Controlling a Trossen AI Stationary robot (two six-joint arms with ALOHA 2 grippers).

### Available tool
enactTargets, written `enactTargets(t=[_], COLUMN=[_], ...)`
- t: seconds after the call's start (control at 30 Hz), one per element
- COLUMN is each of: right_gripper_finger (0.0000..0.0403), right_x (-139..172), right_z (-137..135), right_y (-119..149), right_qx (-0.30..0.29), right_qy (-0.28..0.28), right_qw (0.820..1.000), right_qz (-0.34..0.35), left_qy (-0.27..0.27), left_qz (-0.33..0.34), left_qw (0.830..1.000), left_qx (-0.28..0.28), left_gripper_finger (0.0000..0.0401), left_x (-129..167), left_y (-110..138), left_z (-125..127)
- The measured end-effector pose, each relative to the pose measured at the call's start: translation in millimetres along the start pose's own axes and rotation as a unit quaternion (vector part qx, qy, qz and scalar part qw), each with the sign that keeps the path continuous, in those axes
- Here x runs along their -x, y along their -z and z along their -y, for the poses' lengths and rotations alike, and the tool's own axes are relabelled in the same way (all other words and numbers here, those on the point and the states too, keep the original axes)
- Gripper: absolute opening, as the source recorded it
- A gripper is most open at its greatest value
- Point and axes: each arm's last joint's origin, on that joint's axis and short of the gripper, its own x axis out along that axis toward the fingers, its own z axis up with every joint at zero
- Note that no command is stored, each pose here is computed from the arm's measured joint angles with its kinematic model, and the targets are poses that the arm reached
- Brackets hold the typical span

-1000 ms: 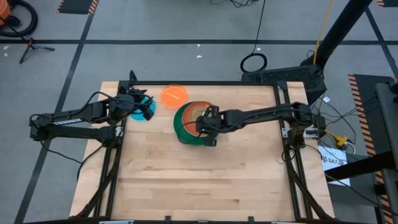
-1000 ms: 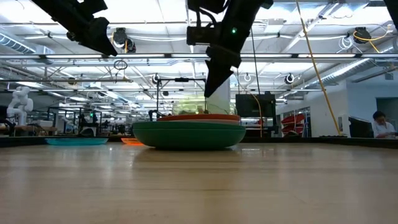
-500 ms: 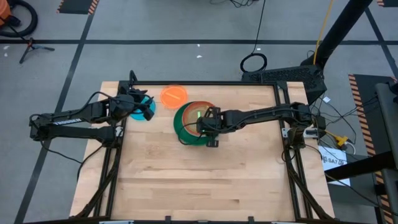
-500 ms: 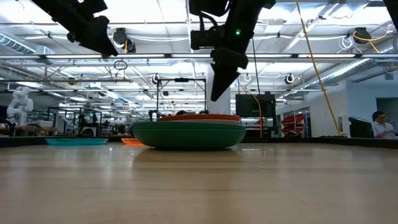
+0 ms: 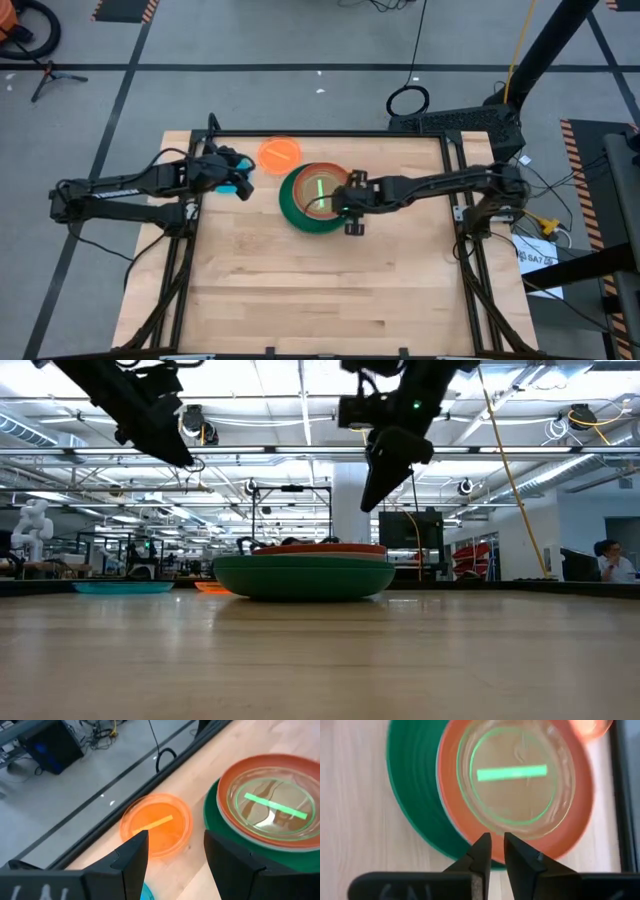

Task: Stack plastic plates
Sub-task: Stack the orange plate on top of the green plate

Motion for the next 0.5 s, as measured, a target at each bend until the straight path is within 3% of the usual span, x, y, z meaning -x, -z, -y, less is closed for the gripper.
enactTargets(t=[0.17, 0.5], right_gripper_finger=[0.0039, 0.0038], right_x=[14, 45], right_z=[6, 28], right_y=[19, 60], right_qx=[-0.001, -0.032], right_qy=[0.012, 0.059], right_qw=[0.994, 0.959], right_qz=[0.110, 0.274], left_qy=[-0.004, 0.002], left_qz=[-0.016, -0.072], left_qw=[1.000, 0.997], left_qx=[0.002, 0.042], left_gripper_finger=[0.0198, 0.0198], left_x=[-12, -50], left_y=[0, -1], left_z=[7, 7])
